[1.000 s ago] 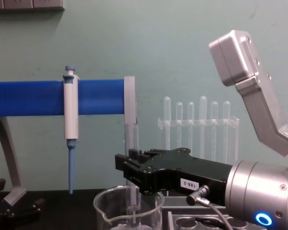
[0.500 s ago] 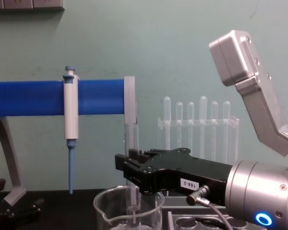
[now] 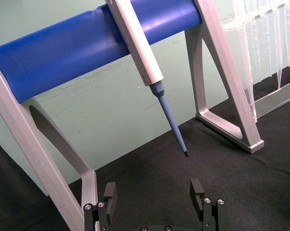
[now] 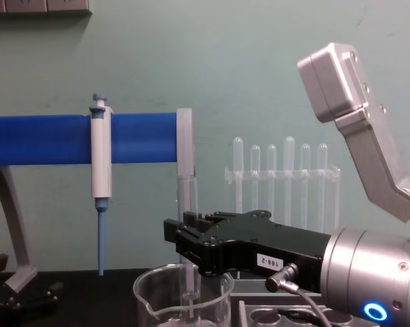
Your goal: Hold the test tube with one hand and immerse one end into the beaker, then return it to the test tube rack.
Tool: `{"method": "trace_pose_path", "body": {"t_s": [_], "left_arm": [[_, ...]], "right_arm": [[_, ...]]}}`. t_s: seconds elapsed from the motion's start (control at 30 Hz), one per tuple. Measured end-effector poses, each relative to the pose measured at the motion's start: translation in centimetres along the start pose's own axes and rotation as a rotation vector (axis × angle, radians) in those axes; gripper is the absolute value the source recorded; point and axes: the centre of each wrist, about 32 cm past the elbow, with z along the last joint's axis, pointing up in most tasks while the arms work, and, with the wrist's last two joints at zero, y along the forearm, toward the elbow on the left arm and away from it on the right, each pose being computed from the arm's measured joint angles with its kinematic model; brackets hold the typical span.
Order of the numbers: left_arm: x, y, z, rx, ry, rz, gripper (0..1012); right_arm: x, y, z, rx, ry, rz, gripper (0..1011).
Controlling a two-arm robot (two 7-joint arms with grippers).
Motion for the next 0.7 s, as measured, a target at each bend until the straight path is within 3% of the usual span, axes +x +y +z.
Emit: {"method": "trace_pose_path", "body": {"t_s": [0.7], "left_arm": [[0.00,0.00,0.00,0.000,0.000,0.000,1000]], "right_arm": [[0.00,0.00,0.00,0.000,0.000,0.000,224]]}}
